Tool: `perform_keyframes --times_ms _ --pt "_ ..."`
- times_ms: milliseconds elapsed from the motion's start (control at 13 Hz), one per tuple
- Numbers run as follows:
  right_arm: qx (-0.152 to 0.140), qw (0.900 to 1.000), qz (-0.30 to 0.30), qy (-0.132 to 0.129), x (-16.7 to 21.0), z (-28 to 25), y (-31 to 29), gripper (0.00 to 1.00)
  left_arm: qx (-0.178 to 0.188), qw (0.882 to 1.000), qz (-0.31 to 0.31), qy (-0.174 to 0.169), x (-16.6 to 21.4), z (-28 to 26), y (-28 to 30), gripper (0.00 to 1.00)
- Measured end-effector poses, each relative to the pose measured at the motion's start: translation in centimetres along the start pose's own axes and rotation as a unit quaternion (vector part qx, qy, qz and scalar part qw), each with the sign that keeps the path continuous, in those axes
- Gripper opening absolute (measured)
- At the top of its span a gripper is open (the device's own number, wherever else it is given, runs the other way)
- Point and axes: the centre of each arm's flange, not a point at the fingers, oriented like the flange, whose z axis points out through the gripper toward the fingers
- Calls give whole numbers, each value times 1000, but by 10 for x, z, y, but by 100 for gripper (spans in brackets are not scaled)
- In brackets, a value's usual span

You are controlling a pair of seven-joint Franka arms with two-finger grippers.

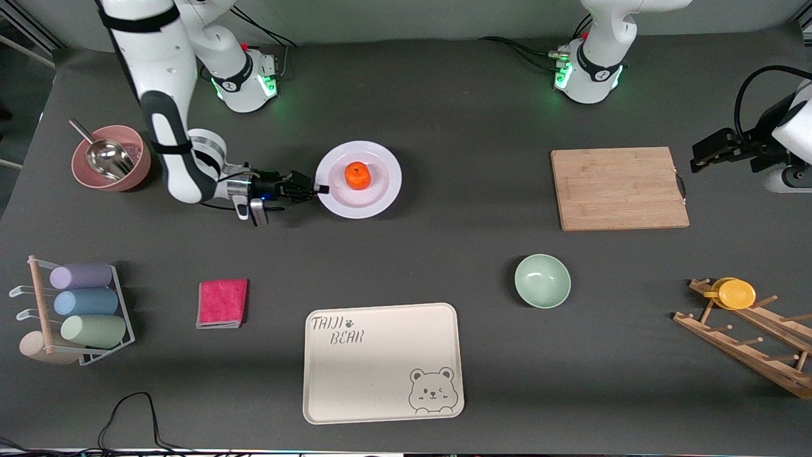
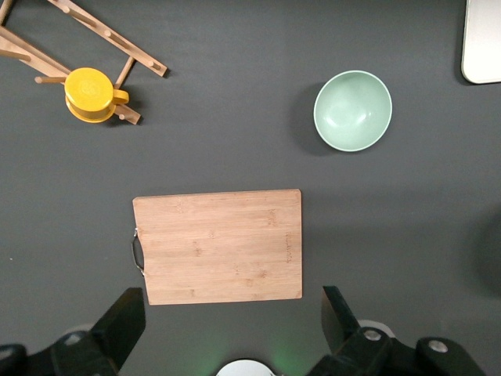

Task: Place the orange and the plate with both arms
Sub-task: 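Carry the plate with the right gripper onto the bear tray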

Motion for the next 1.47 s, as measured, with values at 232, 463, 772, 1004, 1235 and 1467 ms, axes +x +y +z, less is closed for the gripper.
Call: perform_keyframes --times_ms 232,463,772,1004,1235,1467 --pt "22 1000 11 2 40 -16 -59 4 6 1000 4 -1 0 1 -2 100" --pt "37 999 21 10 95 -26 -124 4 11 1000 5 -1 0 1 -3 100" --pt "35 999 21 25 177 -40 -217 4 11 1000 6 -1 0 1 -3 100" --pt "18 999 18 34 221 -44 -252 4 10 1000 8 -1 0 1 -2 100" --pt "22 998 35 56 264 -37 -253 4 9 1000 9 -1 0 1 -1 100" --pt "11 997 47 66 306 -30 -246 4 8 1000 9 -1 0 1 -1 100"
